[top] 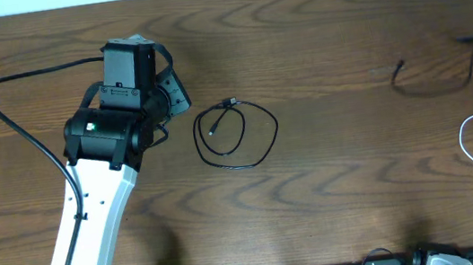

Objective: Untangle cables

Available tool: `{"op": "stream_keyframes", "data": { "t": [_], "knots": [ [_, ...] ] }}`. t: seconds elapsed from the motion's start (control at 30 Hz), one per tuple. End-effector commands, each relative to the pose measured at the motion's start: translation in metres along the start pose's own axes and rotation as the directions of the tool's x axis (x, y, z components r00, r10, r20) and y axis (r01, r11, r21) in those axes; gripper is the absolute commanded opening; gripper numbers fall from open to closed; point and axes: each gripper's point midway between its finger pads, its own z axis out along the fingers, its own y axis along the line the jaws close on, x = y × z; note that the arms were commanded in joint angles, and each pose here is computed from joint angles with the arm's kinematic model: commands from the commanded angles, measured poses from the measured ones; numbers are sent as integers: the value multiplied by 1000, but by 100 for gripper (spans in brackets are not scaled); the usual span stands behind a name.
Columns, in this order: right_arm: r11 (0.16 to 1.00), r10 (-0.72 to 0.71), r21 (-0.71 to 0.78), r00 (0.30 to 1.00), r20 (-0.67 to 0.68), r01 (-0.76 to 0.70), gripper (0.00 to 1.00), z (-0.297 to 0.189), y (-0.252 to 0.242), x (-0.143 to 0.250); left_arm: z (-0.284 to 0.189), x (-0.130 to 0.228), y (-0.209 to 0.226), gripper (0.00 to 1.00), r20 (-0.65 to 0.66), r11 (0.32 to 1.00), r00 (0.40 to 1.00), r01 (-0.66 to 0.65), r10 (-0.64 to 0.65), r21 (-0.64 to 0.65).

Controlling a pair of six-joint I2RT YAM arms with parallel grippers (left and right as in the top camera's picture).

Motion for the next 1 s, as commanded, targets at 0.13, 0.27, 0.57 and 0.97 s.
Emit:
{"op": "stream_keyframes", "data": {
  "t": [0.13,0.27,0.57,0.97],
  "knots": [
    [674,-35,736,997,-64,71,1,48,-141,3,10,4,5,50,-25,999,1000,-18,18,-30],
    [568,-23,802,978,-208,184,1,92,-185,27,17,8,7,50,-47,999,999,-20,18,-43],
    [645,88,732,931,-354,218,1,155,-221,83,25,11,8,50,-70,998,997,-22,18,-56],
    [860,102,496,911,-399,121,66,193,-181,103,25,11,8,50,-72,998,997,-23,19,-56]
  ]
}}
